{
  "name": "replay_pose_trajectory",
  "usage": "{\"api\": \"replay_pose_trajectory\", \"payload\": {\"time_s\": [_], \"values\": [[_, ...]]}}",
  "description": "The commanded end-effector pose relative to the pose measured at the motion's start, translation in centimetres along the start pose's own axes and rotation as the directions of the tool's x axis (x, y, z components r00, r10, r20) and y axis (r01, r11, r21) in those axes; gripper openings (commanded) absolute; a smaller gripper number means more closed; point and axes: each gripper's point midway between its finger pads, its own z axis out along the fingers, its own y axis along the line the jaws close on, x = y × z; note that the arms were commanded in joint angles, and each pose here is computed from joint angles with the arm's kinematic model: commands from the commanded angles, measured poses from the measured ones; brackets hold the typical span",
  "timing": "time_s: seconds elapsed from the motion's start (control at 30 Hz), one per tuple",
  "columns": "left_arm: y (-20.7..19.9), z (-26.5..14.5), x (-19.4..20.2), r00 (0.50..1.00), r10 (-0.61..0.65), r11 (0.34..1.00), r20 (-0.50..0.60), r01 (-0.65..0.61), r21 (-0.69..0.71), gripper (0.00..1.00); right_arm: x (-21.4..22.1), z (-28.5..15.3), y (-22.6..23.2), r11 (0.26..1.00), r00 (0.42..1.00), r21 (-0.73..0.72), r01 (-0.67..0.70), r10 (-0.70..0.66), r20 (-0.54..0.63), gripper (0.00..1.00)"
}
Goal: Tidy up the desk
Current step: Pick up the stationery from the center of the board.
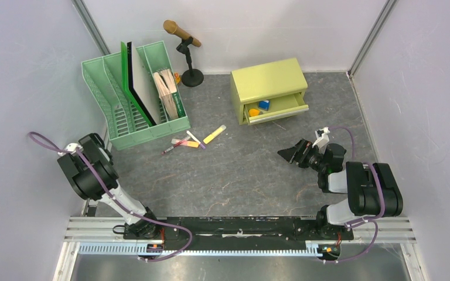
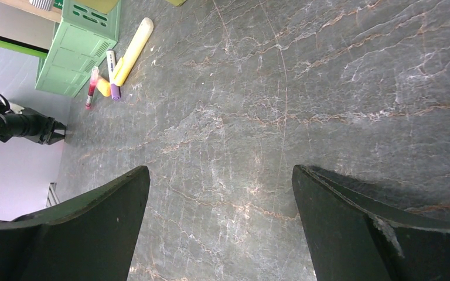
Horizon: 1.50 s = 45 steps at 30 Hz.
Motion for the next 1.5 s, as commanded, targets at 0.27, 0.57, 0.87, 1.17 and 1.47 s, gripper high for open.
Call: {"api": "replay_pose_trajectory", "payload": {"time_s": [0.27,0.57,0.87,1.17,1.47], "values": [[0.4,-2.5,-2.5,0.998,0.032,0.998,0.057,-0.034,0.048,0.02,5.5,-1.6,-2.5,0.979,0.976,0.132,-0.154,0.172,-0.136,0.99],[-1.4,-7.3,-5.1,0.966,0.131,0.991,0.225,-0.137,0.011,0.02,5.5,-1.6,-2.4,0.979,0.975,0.119,-0.164,0.179,-0.134,0.99],[-2.6,-12.0,-6.8,0.933,0.15,0.981,0.326,-0.181,0.067,0.02,5.4,-1.8,-2.0,0.979,0.974,0.098,-0.178,0.19,-0.124,0.99],[-0.5,-14.7,-4.6,0.936,0.135,0.976,0.326,-0.183,0.12,0.02,5.5,-1.9,-1.9,0.977,0.971,0.085,-0.193,0.203,-0.125,0.99],[-2.9,-19.9,-2.0,0.971,0.138,0.873,0.197,-0.213,0.438,0.02,5.6,-2.0,-1.9,0.976,0.968,0.086,-0.2,0.21,-0.14,0.99]]}}
